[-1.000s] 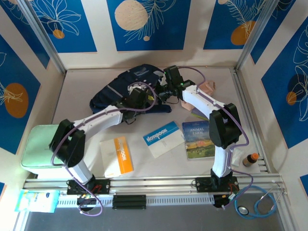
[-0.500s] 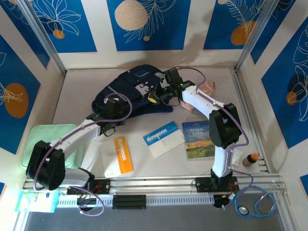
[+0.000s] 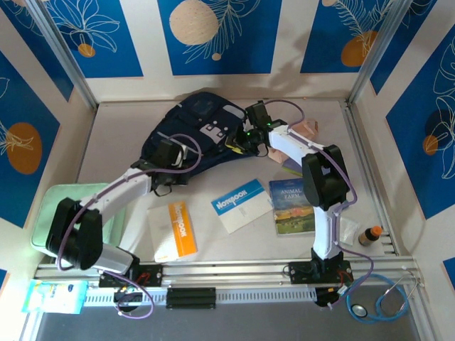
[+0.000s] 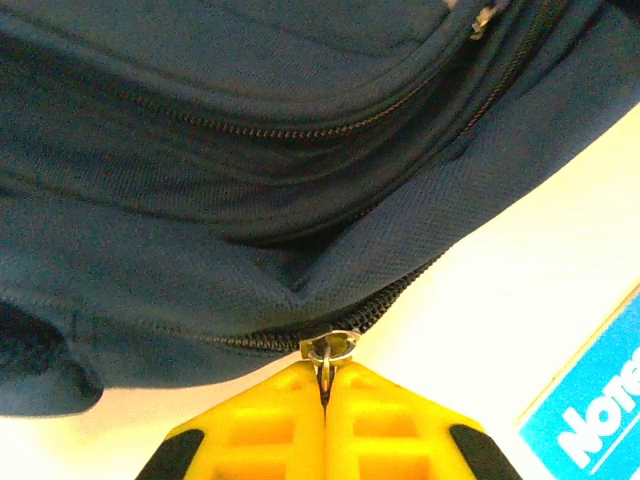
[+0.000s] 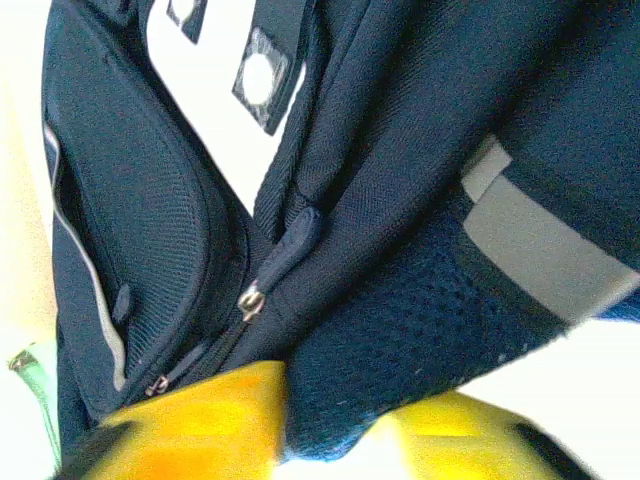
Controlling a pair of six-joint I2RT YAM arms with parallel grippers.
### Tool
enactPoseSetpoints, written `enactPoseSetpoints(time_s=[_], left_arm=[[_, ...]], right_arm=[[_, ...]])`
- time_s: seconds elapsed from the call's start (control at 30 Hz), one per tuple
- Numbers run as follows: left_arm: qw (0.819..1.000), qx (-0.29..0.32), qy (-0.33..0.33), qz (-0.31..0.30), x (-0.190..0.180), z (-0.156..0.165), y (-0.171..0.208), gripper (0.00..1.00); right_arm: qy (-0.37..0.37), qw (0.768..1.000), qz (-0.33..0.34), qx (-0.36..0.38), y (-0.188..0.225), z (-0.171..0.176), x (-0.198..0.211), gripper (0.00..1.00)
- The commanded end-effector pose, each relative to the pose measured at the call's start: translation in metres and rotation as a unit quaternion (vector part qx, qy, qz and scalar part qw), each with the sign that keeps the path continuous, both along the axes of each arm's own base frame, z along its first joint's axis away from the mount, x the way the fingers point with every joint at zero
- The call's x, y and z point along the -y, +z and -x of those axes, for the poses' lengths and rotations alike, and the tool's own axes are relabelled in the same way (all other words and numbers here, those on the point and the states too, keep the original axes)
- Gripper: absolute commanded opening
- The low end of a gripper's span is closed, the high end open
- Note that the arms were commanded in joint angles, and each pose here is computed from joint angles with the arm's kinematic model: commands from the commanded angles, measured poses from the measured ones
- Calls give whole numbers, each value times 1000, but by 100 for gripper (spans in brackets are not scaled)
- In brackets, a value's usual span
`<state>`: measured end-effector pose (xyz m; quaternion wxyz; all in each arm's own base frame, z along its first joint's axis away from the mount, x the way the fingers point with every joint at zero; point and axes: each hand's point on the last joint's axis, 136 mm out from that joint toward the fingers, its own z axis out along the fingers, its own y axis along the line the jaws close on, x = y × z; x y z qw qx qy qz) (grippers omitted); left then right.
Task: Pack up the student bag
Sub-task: Unzip the student bag at the top-center of the table.
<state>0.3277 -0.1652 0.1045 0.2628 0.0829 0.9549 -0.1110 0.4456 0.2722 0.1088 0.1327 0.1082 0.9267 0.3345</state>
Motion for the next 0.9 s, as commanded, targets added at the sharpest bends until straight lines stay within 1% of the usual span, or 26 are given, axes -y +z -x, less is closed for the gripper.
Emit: enactPoseSetpoints(time_s=[0.0,0.03,0.1,0.2,0.27,0.37,0.47,0.53,0.6,0.63,0.73,0.8,0.87], left_arm=[[998,-7,-59,20,28,-5,13,0],[998,-11,-66,18,33,-8,12,0],[997,-18,-79,16,42,-12,12,0],[995,-24,-94,22,55,-15,11,0],[994,-31,-98,27,62,-16,8,0],[994,-39,-97,25,66,-15,2,0],[994,-44,-92,23,67,-11,-2,0],[995,-46,-89,24,65,-9,-4,0],[995,-48,-86,23,64,-7,-5,0],[995,-50,-85,22,63,-6,-6,0],[995,-54,-85,24,62,-4,-7,0],[994,-57,-87,24,63,-2,-8,0],[994,-62,-92,28,64,0,-9,0]], right_arm=[[-36,998,1,57,42,-13,26,55],[-48,997,-2,52,44,-8,37,59],[-68,997,-10,45,47,4,53,62],[-75,996,-45,19,44,26,55,64],[-62,996,-71,-6,39,40,39,64],[-43,994,-95,-36,30,53,9,64],[-25,993,-97,-55,20,58,-21,64],[-19,993,-91,-72,11,60,-36,62],[-27,993,-79,-87,-1,60,-43,56],[-37,993,-70,-89,-7,60,-44,53],[-53,994,-58,-80,-17,59,-47,51],[-49,994,-58,-80,-20,56,-51,49],[-45,994,-58,-83,-25,52,-54,45]])
